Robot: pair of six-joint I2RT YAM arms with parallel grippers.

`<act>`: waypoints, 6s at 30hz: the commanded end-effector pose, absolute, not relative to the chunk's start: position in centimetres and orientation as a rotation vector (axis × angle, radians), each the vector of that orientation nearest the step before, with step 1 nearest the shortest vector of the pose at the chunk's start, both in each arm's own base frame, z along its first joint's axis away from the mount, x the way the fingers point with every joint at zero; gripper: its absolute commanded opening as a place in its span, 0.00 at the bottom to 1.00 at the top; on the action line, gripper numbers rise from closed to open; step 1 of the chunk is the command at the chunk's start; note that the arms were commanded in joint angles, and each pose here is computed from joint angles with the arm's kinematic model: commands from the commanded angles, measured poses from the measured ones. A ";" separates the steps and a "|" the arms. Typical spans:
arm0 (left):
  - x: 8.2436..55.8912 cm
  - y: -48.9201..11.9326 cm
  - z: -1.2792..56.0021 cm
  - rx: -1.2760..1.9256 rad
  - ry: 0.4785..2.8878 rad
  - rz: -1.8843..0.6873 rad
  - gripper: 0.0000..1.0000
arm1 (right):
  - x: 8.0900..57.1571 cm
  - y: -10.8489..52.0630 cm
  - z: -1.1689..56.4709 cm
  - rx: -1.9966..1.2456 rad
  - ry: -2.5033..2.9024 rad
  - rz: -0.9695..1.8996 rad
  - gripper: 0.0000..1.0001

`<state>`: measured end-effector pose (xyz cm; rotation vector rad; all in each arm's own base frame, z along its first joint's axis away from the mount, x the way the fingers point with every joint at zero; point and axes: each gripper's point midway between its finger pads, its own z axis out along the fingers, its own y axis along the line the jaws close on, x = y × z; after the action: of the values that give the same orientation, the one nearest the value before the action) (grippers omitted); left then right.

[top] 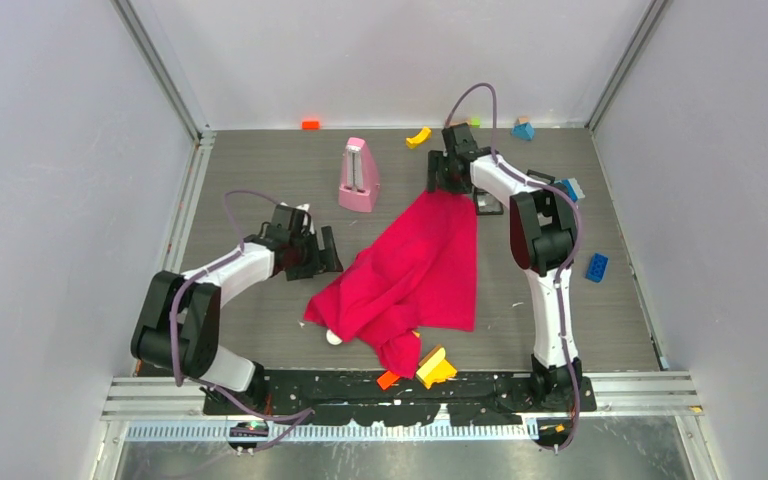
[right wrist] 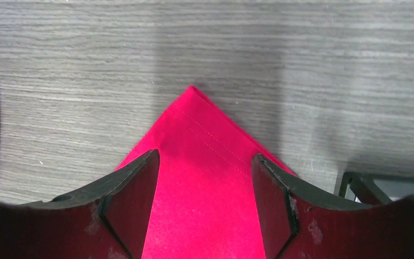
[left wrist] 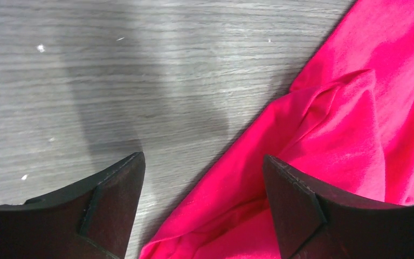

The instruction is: Pin the brooch onto the clothing

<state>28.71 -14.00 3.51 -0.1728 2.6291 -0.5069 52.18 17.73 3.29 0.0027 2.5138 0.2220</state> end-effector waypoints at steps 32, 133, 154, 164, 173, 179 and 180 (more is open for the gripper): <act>28.1 -8.7 16.3 -0.208 2.289 -0.162 0.00 | 50.0 18.7 13.5 -0.015 2.344 0.395 0.01; 25.7 5.7 6.6 -1.060 2.329 0.123 0.97 | 37.5 14.2 8.7 0.059 2.450 0.360 0.81; 24.8 5.3 3.4 -1.121 2.400 0.083 0.19 | 40.3 14.2 3.1 0.061 2.529 0.275 0.45; 23.2 7.6 3.2 -1.291 2.293 0.069 0.00 | 40.1 9.5 2.9 0.223 2.492 -0.018 0.01; 22.4 8.7 4.1 -1.345 2.216 0.053 0.00 | 38.6 7.4 3.5 0.337 2.500 -0.095 0.01; 23.1 8.8 6.2 -1.283 2.201 0.037 0.03 | 37.3 6.1 3.7 0.390 2.503 -0.146 0.01; 23.3 8.7 6.5 -1.269 2.201 0.022 0.06 | 37.1 5.9 3.8 0.399 2.501 -0.151 0.01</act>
<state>21.85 8.32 4.01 -1.3288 2.2508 0.0602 37.84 7.70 2.28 0.3195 2.5451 -0.0721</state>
